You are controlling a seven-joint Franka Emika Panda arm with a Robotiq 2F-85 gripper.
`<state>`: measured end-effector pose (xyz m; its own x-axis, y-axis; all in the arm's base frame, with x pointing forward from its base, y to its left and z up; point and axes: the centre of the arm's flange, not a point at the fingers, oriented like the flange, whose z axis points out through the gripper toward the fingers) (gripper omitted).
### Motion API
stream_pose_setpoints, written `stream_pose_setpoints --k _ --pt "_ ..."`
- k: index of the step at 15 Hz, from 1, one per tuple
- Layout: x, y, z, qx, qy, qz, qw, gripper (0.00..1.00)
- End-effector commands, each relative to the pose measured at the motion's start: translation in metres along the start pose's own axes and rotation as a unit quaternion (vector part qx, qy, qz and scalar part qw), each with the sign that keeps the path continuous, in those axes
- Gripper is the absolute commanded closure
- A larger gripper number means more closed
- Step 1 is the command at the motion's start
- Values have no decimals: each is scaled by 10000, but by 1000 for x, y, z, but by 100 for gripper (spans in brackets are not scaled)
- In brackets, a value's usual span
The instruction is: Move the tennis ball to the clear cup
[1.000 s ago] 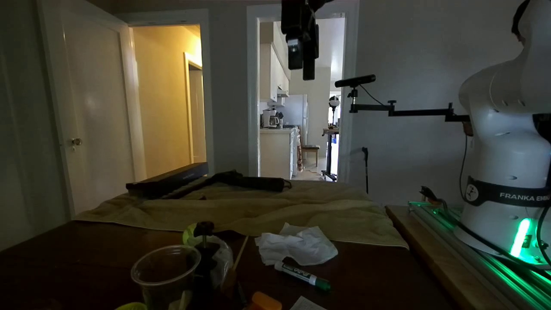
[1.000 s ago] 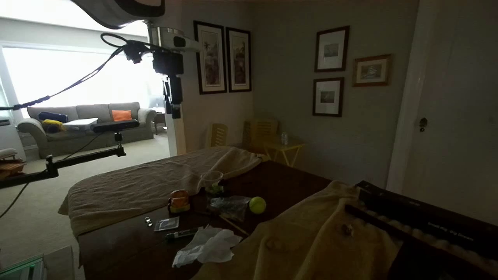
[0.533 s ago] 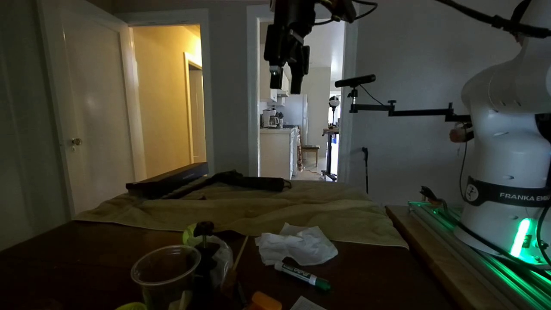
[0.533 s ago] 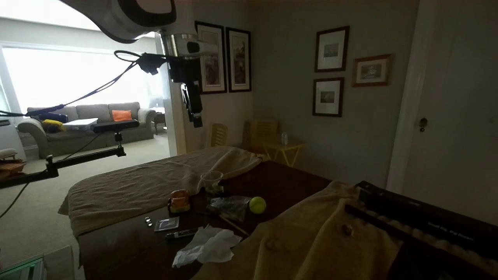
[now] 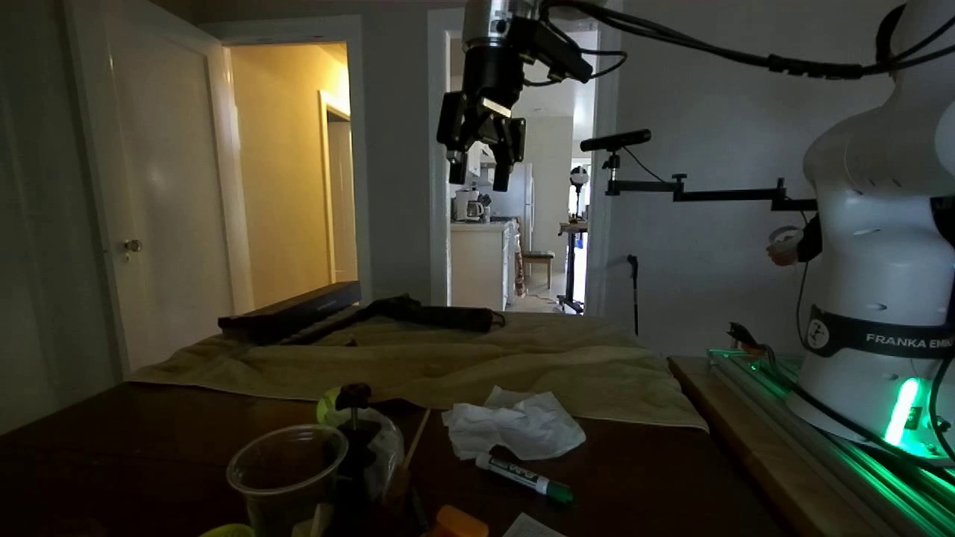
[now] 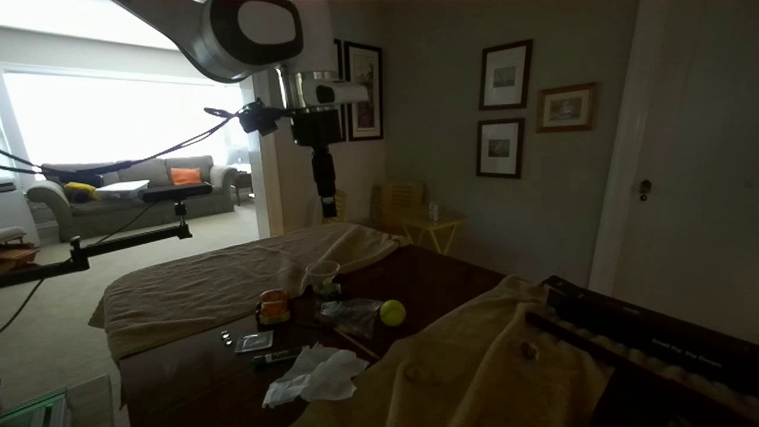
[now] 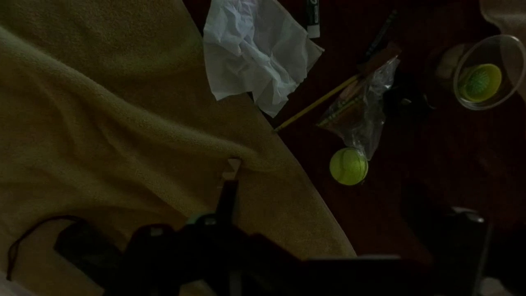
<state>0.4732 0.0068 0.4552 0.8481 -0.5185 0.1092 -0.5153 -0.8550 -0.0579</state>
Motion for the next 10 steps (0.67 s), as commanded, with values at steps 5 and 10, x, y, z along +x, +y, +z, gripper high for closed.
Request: stream_pose_setpoints --k 5,10 --pt "16 3 24 190 -309 385 9986 0" --pt "27 0 25 276 -184 557 9979 0"
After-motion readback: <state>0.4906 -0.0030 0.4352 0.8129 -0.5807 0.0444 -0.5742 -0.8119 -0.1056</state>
